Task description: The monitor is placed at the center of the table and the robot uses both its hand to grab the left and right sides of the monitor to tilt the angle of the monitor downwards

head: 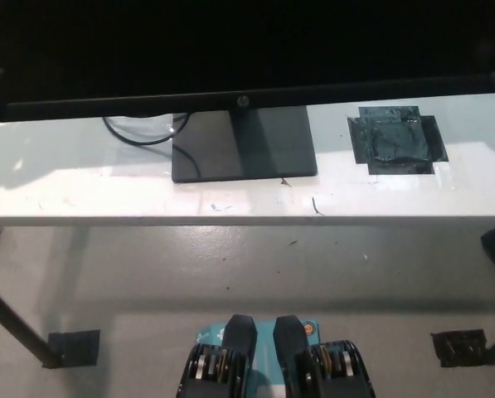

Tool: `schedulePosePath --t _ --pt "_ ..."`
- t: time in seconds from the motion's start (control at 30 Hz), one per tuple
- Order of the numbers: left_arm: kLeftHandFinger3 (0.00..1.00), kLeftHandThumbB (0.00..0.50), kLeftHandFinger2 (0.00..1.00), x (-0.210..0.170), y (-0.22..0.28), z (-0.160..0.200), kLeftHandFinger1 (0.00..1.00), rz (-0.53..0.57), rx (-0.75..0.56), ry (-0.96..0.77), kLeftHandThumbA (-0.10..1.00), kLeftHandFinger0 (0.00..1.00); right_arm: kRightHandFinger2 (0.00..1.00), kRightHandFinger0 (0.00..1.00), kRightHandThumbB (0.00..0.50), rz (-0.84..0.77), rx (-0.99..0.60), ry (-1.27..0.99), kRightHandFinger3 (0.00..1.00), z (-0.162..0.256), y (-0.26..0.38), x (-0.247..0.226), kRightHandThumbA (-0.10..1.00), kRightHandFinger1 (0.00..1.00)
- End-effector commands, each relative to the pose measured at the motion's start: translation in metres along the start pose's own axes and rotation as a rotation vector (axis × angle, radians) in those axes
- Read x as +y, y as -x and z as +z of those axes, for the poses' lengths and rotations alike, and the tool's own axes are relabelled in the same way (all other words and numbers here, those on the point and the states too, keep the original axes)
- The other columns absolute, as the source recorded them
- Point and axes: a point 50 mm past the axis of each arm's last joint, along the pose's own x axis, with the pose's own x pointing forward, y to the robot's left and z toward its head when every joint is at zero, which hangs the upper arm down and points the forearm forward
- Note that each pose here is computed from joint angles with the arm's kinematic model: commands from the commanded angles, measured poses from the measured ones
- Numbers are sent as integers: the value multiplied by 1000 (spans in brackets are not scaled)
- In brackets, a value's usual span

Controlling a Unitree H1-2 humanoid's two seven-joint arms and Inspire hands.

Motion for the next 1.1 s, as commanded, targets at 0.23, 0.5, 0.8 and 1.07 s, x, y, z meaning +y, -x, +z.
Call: schedulePosePath --t 0.23,0.5,0.8,1.07 --pt "1000 467 1000 73 -32 63 1000 61 -77 -593 841 1000 1000 1000 490 -91 -185 483 1000 139 -16 -4 554 1000" --pt "1000 429 1000 105 -45 82 1000 139 10 -862 763 1000 1000 1000 500 -322 -193 770 1000 171 -38 1 512 1000" --pt "1000 472 1000 120 -55 107 1000 229 4 -976 860 1000 1000 1000 500 -425 -180 898 1000 194 -60 15 458 1000" --pt "1000 463 1000 121 -64 125 1000 296 39 -1069 914 1000 1000 1000 500 -552 -287 887 1000 199 -63 20 485 1000"
